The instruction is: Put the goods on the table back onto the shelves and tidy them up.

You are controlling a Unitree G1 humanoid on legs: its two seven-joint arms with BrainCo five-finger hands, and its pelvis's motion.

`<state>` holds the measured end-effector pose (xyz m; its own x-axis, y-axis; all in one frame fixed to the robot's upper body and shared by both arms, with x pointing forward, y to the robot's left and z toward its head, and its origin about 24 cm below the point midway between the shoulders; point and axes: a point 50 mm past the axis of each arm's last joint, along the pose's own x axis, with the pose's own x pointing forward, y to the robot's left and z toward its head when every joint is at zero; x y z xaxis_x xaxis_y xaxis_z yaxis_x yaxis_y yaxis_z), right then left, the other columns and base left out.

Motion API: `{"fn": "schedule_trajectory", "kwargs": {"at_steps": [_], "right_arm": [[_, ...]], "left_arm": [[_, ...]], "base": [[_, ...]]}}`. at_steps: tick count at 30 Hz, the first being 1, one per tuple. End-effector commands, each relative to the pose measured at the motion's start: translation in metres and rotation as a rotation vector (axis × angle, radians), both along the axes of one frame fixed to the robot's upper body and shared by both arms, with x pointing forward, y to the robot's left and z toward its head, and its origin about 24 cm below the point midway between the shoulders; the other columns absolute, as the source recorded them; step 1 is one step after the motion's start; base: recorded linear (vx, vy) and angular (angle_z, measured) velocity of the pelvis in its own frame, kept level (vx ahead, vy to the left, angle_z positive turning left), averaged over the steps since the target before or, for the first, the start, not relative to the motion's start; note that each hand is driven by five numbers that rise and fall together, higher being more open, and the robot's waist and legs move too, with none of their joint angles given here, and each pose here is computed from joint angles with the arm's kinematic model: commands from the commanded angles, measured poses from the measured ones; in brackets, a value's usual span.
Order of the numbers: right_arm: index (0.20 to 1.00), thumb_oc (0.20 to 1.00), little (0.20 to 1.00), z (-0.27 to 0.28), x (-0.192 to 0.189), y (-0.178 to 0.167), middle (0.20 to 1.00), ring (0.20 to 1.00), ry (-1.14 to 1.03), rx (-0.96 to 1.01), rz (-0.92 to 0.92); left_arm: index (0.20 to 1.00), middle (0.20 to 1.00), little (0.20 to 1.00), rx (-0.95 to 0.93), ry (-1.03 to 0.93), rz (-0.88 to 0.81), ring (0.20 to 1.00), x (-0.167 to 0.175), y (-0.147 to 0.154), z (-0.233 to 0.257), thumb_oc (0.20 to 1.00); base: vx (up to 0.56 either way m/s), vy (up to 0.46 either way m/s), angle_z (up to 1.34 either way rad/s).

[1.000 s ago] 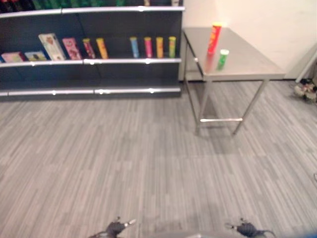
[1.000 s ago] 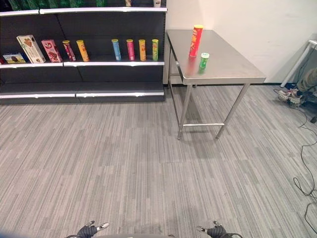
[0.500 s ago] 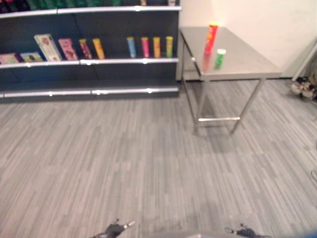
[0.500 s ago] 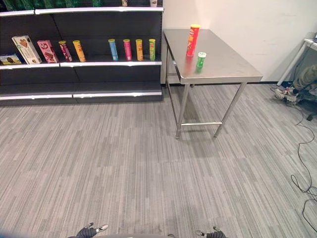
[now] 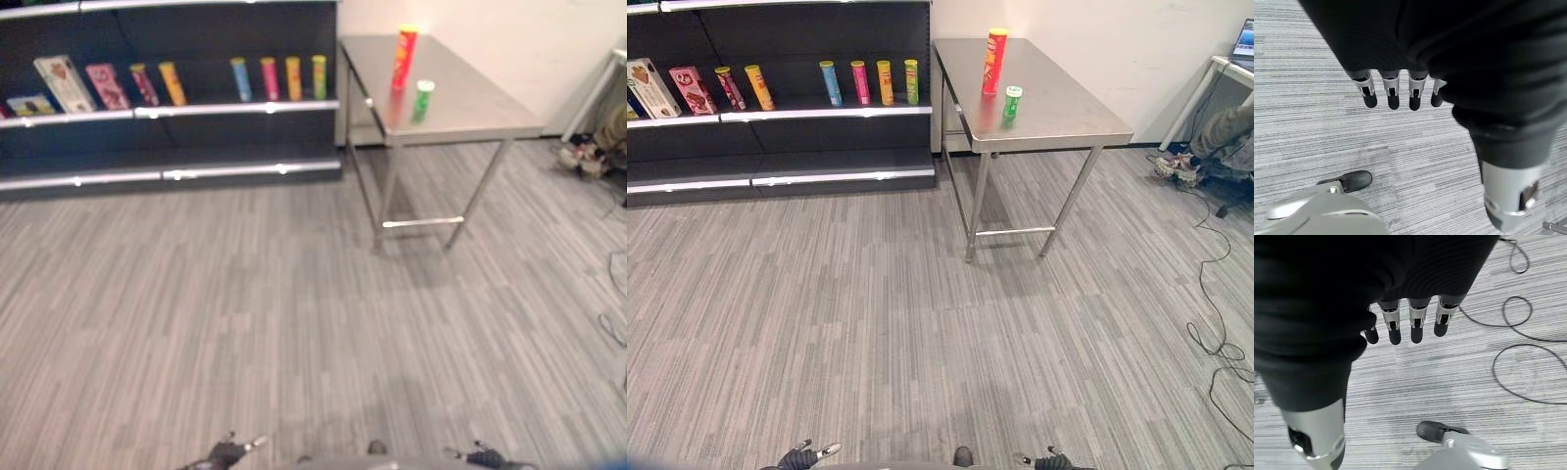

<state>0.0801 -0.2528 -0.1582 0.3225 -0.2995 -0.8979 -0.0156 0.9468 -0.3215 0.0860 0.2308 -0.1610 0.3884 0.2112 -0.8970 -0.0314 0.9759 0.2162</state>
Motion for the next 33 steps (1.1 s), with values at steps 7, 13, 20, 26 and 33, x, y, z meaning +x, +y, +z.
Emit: {"fn": "schedule_trajectory", "kwargs": {"at_steps": [7, 13, 20, 26, 33], "right_arm": [[1.0, 1.0, 1.0, 0.001, 0.0, -0.004, 1.0, 1.0, -0.015, 0.008, -0.055], [1.0, 1.0, 1.0, 0.003, 0.002, -0.008, 1.0, 1.0, -0.03, 0.006, -0.071], [1.0, 1.0, 1.0, 0.004, -0.011, -0.018, 1.0, 1.0, 0.001, -0.015, -0.072], [1.0, 1.0, 1.0, 0.009, 0.008, -0.022, 1.0, 1.0, -0.06, -0.028, -0.088], [1.0, 1.0, 1.0, 0.012, 0.027, -0.015, 1.0, 1.0, -0.117, -0.013, -0.054]], "left_arm": [[1.0, 1.0, 1.0, 0.018, -0.079, 0.031, 1.0, 0.022, 0.011, 0.008, 1.0], [1.0, 1.0, 1.0, 0.003, -0.064, 0.022, 1.0, 0.022, 0.006, 0.006, 1.0], [1.0, 1.0, 1.0, -0.016, -0.071, 0.013, 1.0, 0.023, -0.001, 0.005, 1.0], [1.0, 1.0, 1.0, -0.042, -0.147, 0.11, 1.0, 0.037, 0.003, 0.012, 1.0], [1.0, 1.0, 1.0, -0.049, -0.155, 0.142, 1.0, 0.035, 0.001, 0.011, 1.0]], "base": [[0.19, 0.079, 0.26], [0.54, -0.114, 0.53], [0.47, -0.176, 0.55], [0.32, -0.245, 0.3], [0.34, 0.042, -0.45]]}}
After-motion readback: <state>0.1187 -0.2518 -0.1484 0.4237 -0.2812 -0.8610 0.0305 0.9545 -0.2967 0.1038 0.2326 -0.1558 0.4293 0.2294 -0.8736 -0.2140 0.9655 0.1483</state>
